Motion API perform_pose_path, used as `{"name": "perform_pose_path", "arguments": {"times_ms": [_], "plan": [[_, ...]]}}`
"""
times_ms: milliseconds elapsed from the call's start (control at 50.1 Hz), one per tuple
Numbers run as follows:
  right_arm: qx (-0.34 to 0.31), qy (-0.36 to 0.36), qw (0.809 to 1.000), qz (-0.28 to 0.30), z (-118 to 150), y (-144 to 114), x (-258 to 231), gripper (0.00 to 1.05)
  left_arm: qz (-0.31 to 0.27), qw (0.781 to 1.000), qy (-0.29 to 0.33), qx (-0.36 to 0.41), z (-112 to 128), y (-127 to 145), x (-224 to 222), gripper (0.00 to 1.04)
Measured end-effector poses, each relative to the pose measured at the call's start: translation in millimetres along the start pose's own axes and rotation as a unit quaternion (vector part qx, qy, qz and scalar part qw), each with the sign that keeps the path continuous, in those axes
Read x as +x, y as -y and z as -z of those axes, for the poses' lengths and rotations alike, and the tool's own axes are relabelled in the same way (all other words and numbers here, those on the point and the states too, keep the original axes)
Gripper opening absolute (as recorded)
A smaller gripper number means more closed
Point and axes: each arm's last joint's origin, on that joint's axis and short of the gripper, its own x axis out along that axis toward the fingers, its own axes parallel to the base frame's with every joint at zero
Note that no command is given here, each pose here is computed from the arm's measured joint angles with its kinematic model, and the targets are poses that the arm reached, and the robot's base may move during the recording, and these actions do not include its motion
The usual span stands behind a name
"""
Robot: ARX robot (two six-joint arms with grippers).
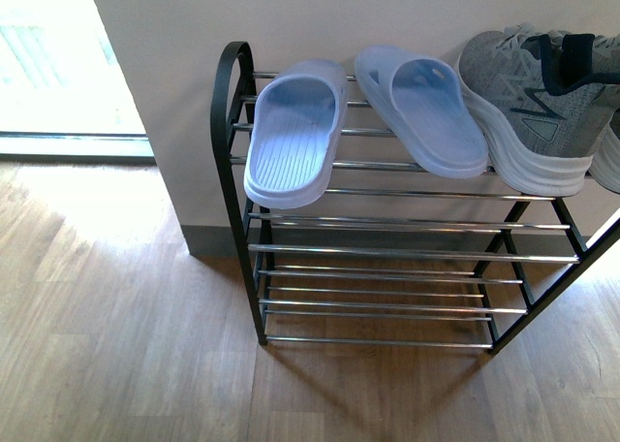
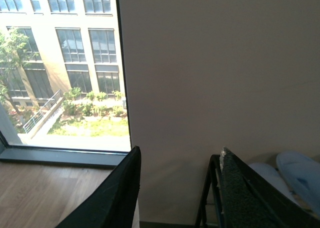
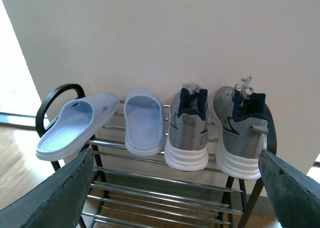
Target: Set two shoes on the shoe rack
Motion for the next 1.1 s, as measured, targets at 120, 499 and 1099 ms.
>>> {"name": "perform_pose_path", "arguments": {"times_ms": [120, 499, 1099], "plan": [[0.0, 0.0, 1.0, 0.0, 0, 0, 0, 0.95, -0.01, 1.0, 0.0, 0.003, 22, -20, -26, 0.19], [0.0, 0.0, 1.0, 0.0, 0, 0, 0, 0.95, -0.006, 1.0, -0.002, 0.005, 58, -42, -73, 0.01], [0.0, 0.0, 1.0, 0.0, 0, 0, 0, 0.95, -0.008, 1.0, 0.005, 0.006, 85, -57, -116, 0.01]]}}
